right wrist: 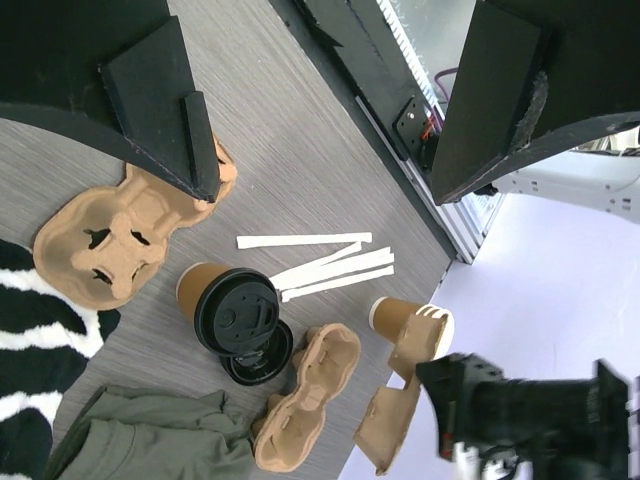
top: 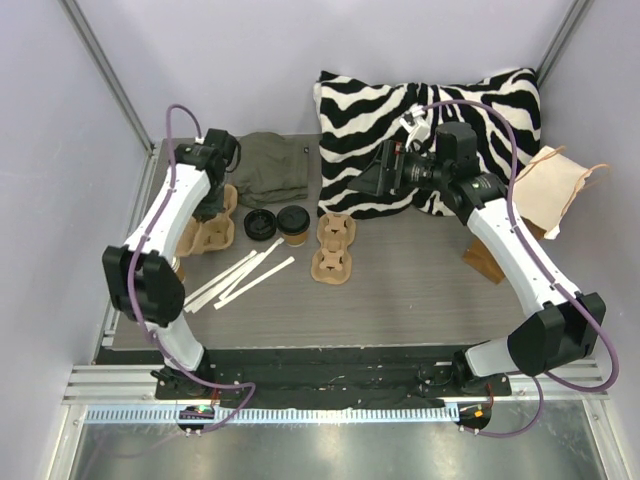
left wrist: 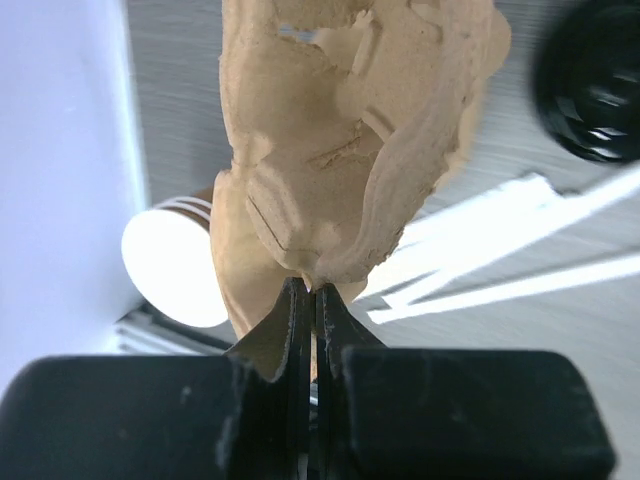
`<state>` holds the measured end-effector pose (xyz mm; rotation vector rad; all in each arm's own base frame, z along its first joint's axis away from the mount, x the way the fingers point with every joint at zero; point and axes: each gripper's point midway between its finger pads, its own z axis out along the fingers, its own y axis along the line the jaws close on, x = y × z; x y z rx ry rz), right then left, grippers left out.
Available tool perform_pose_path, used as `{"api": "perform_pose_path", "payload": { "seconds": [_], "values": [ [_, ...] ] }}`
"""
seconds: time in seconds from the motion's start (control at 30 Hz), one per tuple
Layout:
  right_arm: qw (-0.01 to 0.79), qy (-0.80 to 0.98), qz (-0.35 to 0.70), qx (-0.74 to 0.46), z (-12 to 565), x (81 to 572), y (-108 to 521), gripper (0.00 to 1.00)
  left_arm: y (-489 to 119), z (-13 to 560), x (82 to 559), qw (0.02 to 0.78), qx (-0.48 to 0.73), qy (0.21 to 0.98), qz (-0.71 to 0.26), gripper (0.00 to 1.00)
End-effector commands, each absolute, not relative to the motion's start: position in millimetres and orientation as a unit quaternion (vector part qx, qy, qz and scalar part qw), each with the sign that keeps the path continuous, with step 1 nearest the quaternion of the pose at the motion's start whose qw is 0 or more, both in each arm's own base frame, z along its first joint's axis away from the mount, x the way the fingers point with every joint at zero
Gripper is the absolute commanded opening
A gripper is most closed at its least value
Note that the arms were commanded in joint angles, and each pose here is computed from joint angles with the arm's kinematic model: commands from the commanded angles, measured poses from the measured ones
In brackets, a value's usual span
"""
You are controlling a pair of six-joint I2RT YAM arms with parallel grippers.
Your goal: Pack the takeout coffee
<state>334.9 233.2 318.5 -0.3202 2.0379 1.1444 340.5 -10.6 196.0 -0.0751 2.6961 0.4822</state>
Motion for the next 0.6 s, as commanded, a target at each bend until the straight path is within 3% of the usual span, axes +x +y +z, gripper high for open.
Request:
{"api": "perform_pose_path", "payload": {
  "seconds": [0.0,0.57],
  "values": [
    [0.389,0.796,0.446,-0.133,315.7,333.6,232.4,0.96,13.2,207.7,364.4,0.213,-0.044,0.94,0.263,0.0],
    [0.357,0.846,0.377,-0.12,239.5,329.5,213.9,0.95,-18.4,171.3,409.3,0.194,-0.05,0.95,0.239,0.0]
  ]
}}
